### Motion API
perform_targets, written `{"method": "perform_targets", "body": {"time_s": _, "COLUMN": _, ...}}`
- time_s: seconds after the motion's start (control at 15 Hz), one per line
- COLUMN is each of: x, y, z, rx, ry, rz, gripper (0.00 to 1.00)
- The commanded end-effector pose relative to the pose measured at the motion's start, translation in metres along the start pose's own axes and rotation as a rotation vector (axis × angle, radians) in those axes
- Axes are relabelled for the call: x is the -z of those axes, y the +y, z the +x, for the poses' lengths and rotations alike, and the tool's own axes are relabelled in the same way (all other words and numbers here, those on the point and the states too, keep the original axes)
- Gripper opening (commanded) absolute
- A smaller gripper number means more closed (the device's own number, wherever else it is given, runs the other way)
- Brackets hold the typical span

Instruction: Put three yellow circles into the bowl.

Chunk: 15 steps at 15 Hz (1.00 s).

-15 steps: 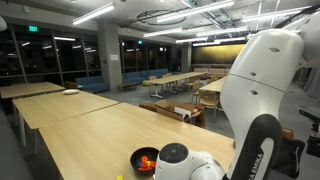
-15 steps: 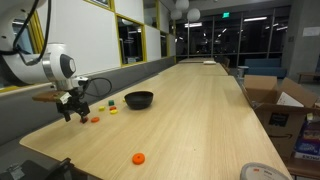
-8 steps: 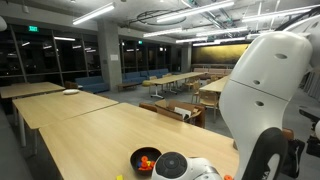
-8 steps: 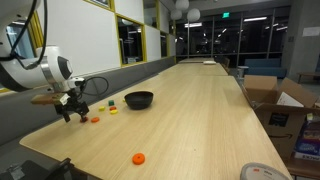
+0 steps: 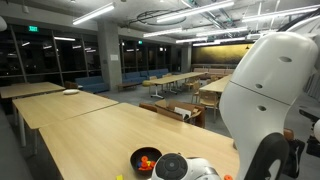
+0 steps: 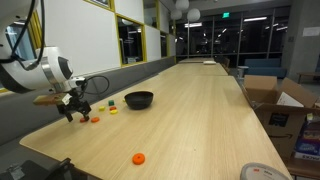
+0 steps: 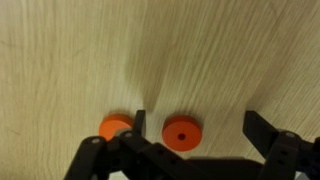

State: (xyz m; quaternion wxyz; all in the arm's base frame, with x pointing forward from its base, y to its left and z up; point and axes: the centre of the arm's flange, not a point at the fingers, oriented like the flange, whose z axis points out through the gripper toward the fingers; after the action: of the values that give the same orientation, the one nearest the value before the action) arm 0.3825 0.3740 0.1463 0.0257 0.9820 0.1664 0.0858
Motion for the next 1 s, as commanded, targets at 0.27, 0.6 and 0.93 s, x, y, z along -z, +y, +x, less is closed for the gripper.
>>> {"method": "perform_targets", "body": {"time_s": 0.27, "x": 0.004, "y": 0.005, "z": 0.015, "rx": 0.009, "ry": -0.008, "rz": 0.036, "gripper": 1.00}}
{"method": "perform_targets", "body": {"time_s": 0.6, "x": 0.006, "y": 0.004, "z": 0.021, "rx": 0.010, "ry": -0.029, "rz": 0.082, "gripper": 1.00}}
{"method": "perform_targets", "body": {"time_s": 0.93, "x": 0.005, "y": 0.008, "z": 0.027, "rx": 0.008, "ry": -0.035, "rz": 0.095, "gripper": 1.00}}
